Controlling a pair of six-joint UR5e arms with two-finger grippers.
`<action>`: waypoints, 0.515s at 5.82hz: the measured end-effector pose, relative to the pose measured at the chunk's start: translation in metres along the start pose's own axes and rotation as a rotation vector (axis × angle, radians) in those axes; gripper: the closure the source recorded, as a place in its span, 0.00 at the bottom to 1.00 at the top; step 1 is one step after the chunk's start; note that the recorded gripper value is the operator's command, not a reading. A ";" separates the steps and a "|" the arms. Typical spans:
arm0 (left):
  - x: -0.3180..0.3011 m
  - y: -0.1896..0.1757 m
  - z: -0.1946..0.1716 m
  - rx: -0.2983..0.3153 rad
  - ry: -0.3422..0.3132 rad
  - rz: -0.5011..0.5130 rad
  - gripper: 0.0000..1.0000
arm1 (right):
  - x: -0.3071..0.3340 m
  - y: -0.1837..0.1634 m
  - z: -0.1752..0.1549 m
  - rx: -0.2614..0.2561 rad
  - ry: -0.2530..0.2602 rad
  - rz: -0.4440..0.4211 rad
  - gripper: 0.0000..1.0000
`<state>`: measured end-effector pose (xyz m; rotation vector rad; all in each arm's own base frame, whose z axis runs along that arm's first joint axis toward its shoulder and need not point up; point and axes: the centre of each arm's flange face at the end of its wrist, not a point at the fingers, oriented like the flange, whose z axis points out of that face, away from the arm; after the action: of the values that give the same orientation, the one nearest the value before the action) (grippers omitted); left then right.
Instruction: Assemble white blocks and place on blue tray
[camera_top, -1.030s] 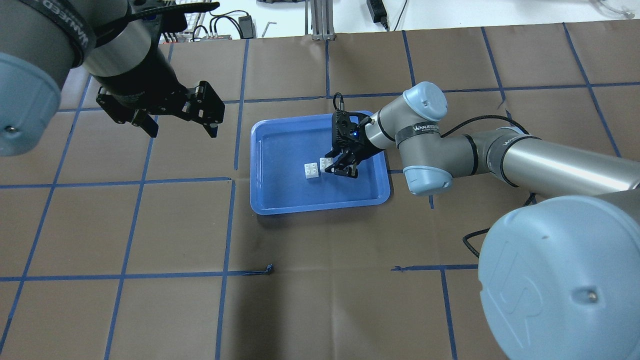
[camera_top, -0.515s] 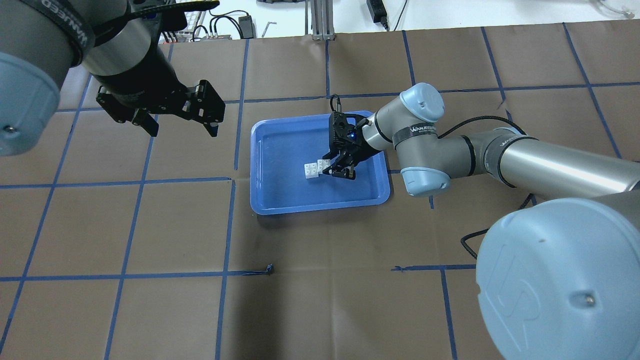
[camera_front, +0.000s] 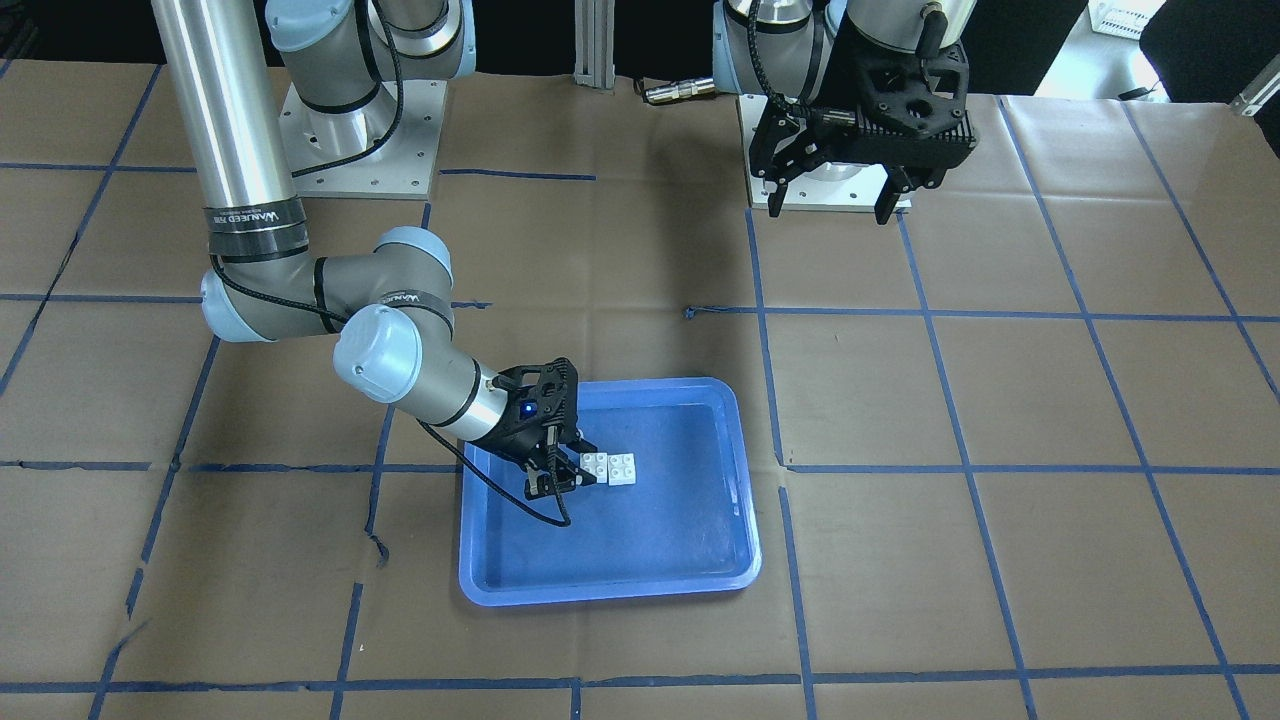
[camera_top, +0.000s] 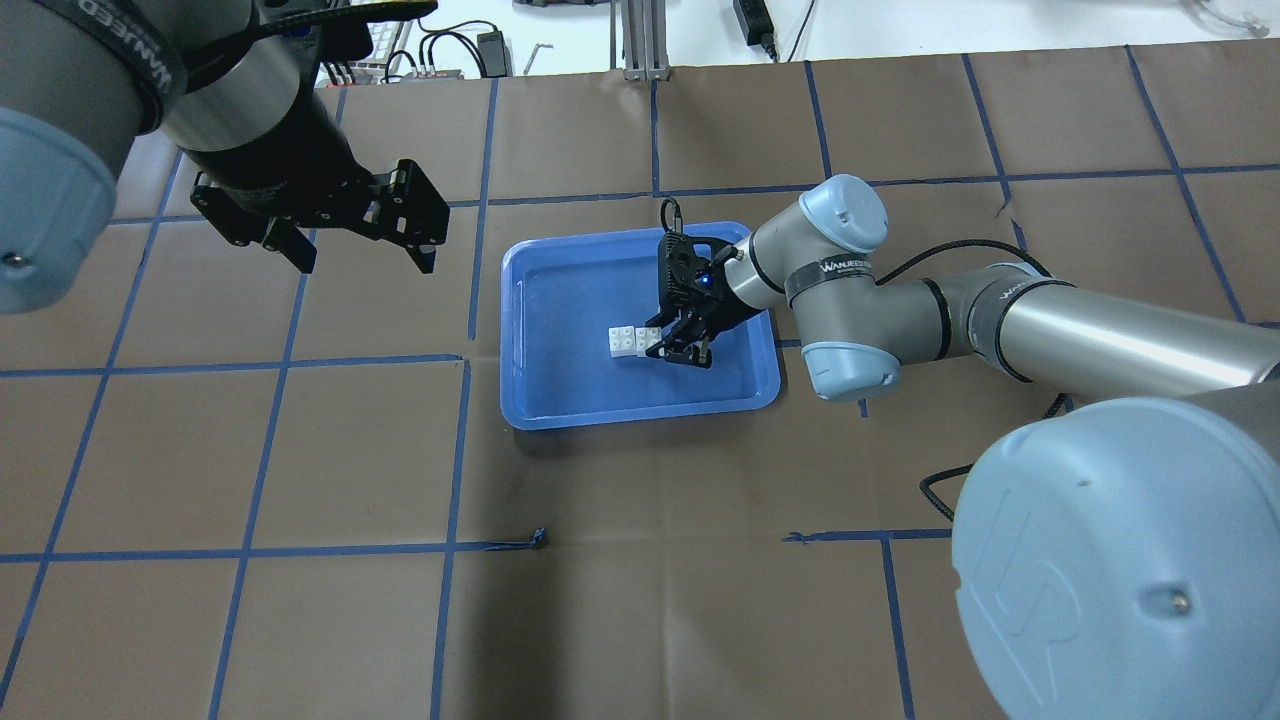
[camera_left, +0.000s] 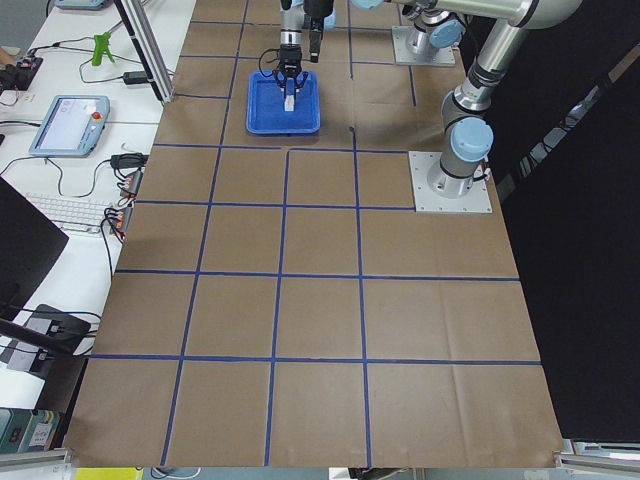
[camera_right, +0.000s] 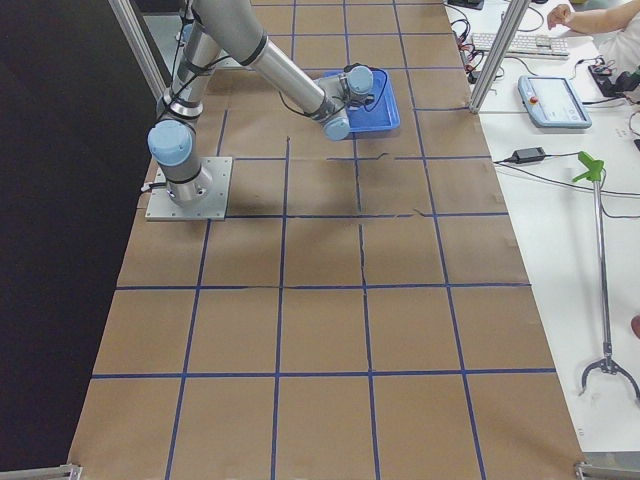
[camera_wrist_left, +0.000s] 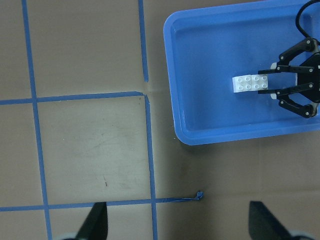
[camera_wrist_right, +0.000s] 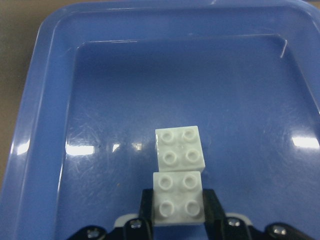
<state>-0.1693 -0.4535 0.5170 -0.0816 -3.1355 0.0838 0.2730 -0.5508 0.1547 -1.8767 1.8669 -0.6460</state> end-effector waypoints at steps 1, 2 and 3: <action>0.000 0.000 0.000 0.000 0.000 0.000 0.01 | 0.000 0.000 0.000 0.000 0.001 0.000 0.75; 0.000 0.001 0.000 0.000 0.000 0.000 0.01 | 0.000 0.000 0.000 0.002 0.001 -0.002 0.75; 0.000 0.001 0.000 0.000 0.000 -0.001 0.01 | 0.000 -0.002 0.000 0.014 0.000 -0.003 0.75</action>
<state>-0.1692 -0.4523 0.5170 -0.0807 -3.1354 0.0842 0.2746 -0.5506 0.1559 -1.8714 1.8554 -0.6581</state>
